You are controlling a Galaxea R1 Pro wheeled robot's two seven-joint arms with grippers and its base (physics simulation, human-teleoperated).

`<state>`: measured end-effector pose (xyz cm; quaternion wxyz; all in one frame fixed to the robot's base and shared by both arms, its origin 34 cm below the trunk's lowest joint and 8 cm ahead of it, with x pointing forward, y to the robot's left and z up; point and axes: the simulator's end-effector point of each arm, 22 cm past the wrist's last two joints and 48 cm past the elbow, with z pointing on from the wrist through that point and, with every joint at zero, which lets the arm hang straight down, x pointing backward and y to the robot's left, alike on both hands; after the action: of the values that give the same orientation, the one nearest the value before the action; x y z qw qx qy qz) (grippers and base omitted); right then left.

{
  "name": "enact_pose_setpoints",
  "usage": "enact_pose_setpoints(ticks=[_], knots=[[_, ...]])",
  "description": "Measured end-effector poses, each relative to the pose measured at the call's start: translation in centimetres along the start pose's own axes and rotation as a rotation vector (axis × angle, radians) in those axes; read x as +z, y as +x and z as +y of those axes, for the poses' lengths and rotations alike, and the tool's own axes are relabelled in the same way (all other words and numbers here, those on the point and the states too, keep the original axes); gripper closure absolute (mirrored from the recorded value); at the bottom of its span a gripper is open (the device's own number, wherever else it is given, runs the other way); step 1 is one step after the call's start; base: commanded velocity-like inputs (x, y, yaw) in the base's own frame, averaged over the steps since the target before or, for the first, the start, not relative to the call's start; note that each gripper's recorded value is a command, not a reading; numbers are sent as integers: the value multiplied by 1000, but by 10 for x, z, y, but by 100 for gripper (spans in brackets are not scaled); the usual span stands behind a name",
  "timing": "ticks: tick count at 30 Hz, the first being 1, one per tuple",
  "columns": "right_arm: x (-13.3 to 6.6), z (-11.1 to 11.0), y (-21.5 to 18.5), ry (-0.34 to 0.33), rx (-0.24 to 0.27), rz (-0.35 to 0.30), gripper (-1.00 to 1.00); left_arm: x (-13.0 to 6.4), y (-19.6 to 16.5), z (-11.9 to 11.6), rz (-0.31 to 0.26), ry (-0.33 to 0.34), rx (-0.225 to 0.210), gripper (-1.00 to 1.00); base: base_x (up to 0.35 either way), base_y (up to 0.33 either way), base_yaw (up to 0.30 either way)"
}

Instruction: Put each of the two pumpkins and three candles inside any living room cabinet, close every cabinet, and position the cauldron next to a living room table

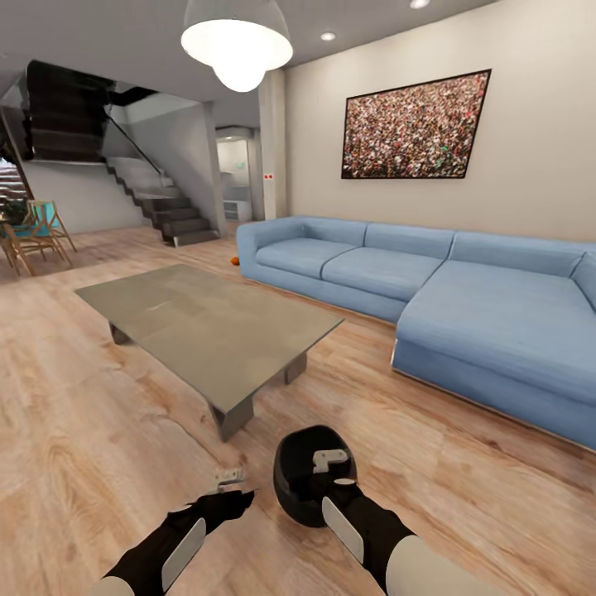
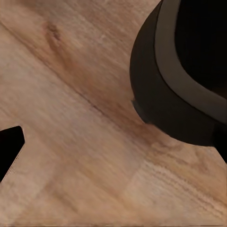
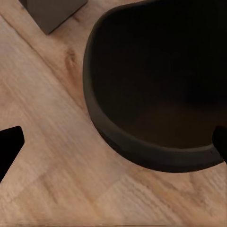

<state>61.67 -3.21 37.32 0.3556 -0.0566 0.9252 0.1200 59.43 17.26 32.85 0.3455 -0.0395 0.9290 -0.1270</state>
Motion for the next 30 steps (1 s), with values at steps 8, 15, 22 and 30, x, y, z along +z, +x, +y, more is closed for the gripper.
enact_pose_setpoints(ticks=[8,15,22,30], knots=[[0,0,0,0,0,0,-100,0,0,0,-1,0,0,-100,-305,0,288],[0,0,0,0,0,0,-100,0,-1,0,-3,0,0,-100,-218,0,289],[0,0,0,0,0,0,-100,0,-1,0,-6,0,0,-100,-30,0,290],[0,0,0,0,0,0,-100,0,-1,0,-6,0,0,-100,-18,0,291]])
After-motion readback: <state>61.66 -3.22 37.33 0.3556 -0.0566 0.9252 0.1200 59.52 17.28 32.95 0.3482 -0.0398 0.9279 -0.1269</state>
